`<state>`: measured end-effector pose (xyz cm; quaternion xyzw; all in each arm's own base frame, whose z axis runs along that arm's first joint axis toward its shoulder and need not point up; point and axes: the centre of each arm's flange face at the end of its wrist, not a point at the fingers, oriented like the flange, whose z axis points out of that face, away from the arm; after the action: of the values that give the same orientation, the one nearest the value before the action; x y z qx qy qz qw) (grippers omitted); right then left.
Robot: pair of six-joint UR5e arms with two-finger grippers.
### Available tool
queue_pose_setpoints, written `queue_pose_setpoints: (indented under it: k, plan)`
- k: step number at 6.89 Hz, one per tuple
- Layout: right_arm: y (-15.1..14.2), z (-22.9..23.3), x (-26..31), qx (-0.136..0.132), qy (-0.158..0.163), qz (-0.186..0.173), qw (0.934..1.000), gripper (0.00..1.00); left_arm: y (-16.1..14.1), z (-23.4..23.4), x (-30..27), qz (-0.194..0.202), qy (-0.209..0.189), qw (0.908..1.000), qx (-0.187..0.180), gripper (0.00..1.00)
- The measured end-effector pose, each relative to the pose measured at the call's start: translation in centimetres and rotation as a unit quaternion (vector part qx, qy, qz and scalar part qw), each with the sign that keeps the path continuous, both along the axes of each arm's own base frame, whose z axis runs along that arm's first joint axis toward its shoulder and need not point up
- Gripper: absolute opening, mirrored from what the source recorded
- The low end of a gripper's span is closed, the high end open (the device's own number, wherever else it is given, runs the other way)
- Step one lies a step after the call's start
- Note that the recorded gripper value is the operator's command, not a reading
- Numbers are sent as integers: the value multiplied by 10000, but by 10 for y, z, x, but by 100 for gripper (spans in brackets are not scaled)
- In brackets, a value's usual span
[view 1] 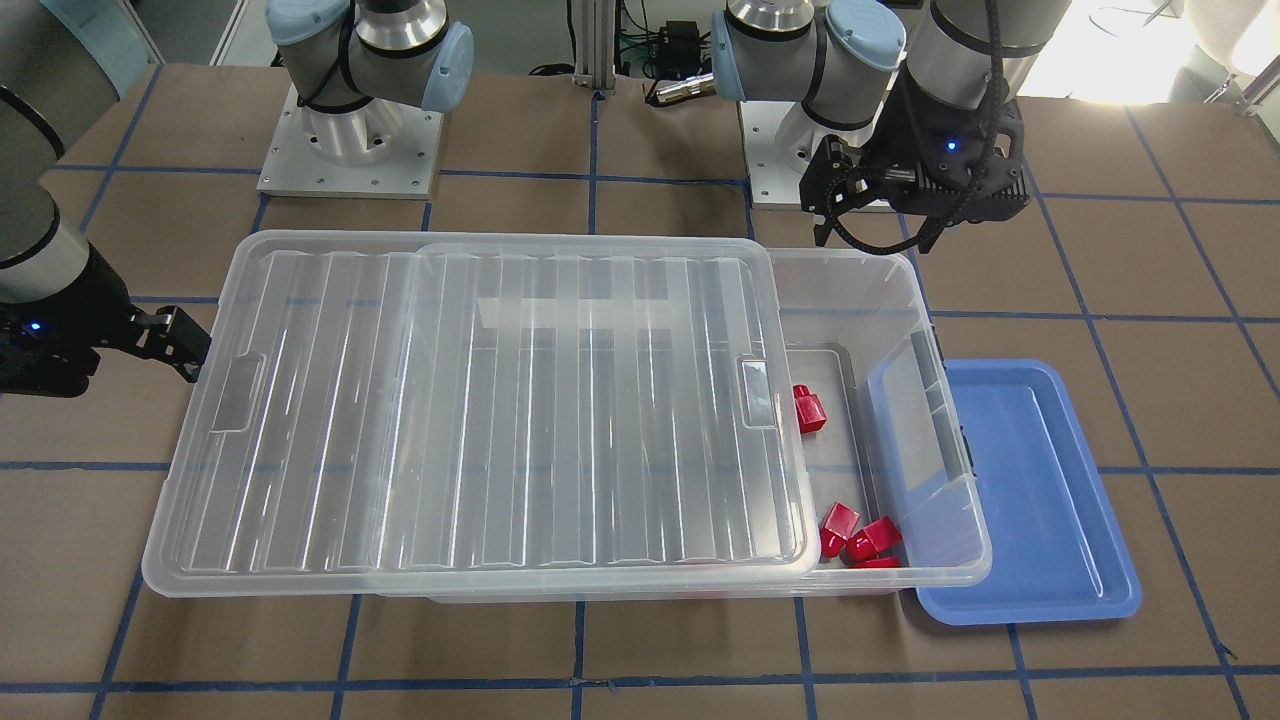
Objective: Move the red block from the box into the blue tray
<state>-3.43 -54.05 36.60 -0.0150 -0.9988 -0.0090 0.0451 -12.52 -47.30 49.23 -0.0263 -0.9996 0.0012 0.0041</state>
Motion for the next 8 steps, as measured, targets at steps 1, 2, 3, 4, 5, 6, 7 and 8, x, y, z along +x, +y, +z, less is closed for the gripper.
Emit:
queue_pose_setpoints:
  k: [1, 2, 3, 4, 5, 6, 7, 8]
  plan:
    - [1, 1, -10, 3, -6, -9, 10000, 100, -1, -1, -2, 30, 22, 10000, 6, 100]
    - [2, 2, -15, -3, -10, -13, 10000, 100, -2, -3, -6, 77, 39, 10000, 23, 100]
    - [3, 4, -17, -21, -13, -22, 10000, 100, -2, -7, -8, 144, 48, 9999, 61, 100]
    - [3, 6, -16, -46, -28, -40, 10000, 100, -7, -17, -4, 233, 36, 9996, 139, 100]
    - [3, 14, -15, -97, -41, -54, 9999, 100, -15, -31, 6, 479, 21, 9987, 173, 100]
    - [2, 30, -12, -152, -82, -50, 9998, 100, -23, -50, 13, 888, 6, 9958, 203, 100]
    - [2, 50, -3, -169, -200, -42, 9996, 100, -26, -72, 16, 1242, -17, 9919, 280, 100]
    - [3, 68, 13, -195, -331, -34, 9993, 100, -28, -100, 16, 1603, -30, 9866, 306, 100]
